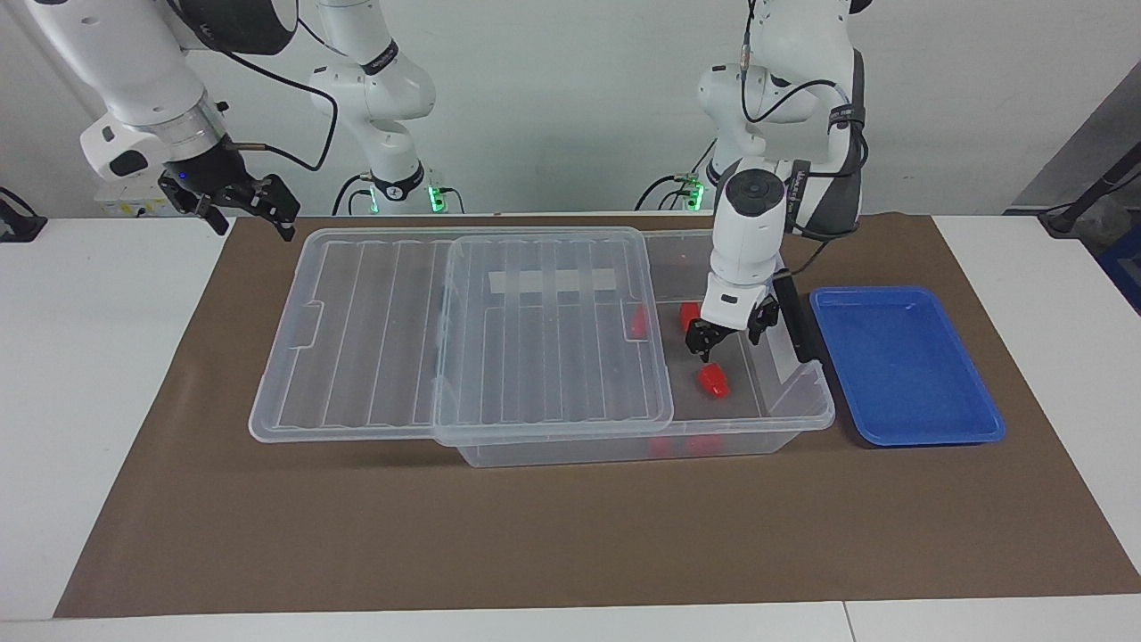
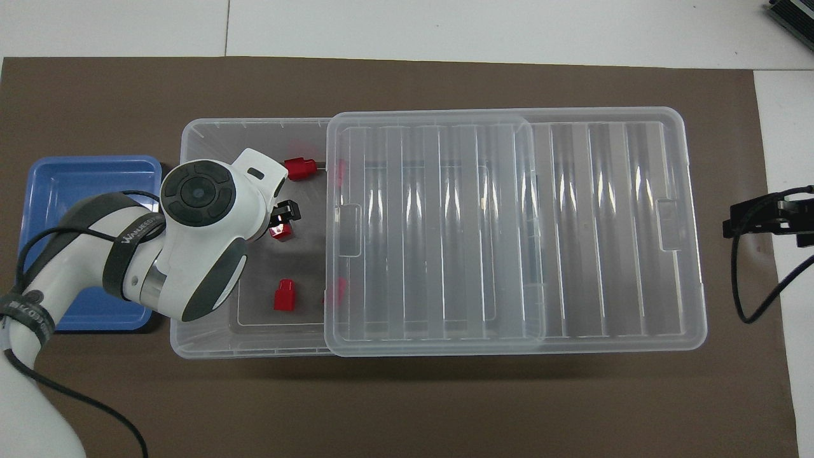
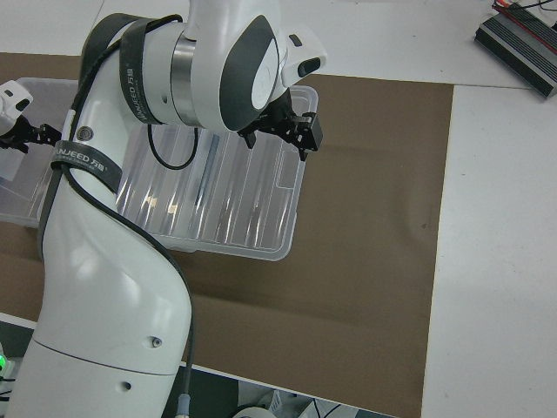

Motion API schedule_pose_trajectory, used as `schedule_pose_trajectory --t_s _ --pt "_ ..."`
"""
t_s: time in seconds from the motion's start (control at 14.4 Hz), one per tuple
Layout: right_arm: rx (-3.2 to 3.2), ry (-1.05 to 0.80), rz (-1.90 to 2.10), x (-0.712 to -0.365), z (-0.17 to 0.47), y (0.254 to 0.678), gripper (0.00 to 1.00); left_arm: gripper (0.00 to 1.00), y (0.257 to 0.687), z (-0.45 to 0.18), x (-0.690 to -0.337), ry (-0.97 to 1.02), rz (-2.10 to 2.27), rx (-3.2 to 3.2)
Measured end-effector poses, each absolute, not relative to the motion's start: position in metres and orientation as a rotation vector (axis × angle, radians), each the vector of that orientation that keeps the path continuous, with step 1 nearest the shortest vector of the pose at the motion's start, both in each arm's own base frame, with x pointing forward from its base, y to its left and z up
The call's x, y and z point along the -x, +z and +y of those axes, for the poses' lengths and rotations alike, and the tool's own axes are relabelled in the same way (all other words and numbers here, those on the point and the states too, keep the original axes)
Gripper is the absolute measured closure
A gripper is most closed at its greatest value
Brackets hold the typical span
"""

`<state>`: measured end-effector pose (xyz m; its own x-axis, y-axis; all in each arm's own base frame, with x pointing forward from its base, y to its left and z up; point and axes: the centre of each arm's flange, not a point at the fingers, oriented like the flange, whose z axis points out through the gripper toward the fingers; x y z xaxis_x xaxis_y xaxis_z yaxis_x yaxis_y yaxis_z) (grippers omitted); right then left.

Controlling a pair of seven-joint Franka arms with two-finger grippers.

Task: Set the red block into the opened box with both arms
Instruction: 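Withdraw the left gripper from the box back to the blue tray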

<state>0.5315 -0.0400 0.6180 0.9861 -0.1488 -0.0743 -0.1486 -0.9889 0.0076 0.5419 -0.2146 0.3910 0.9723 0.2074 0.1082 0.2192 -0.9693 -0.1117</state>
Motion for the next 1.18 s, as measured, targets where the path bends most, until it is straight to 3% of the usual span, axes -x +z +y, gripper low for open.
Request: schedule_pose_trajectory --t_s 0.56,0.9,1.18 --pt "-3.13 -0.036 -0.239 -0.537 -0.042 0.621 0.0 0.0 0.452 -0.203 -0.534 -0.059 -0.275 2.962" --pt "-3.126 0.036 -0.288 -0.544 -0.06 0.604 0.03 0.0 0.489 -0.163 -0.535 0.018 -0.184 2.974" --pt "-3.121 0.08 -0.318 -0.549 -0.075 0.571 0.47 0.0 0.527 -0.102 -0.523 0.089 -0.052 2.991"
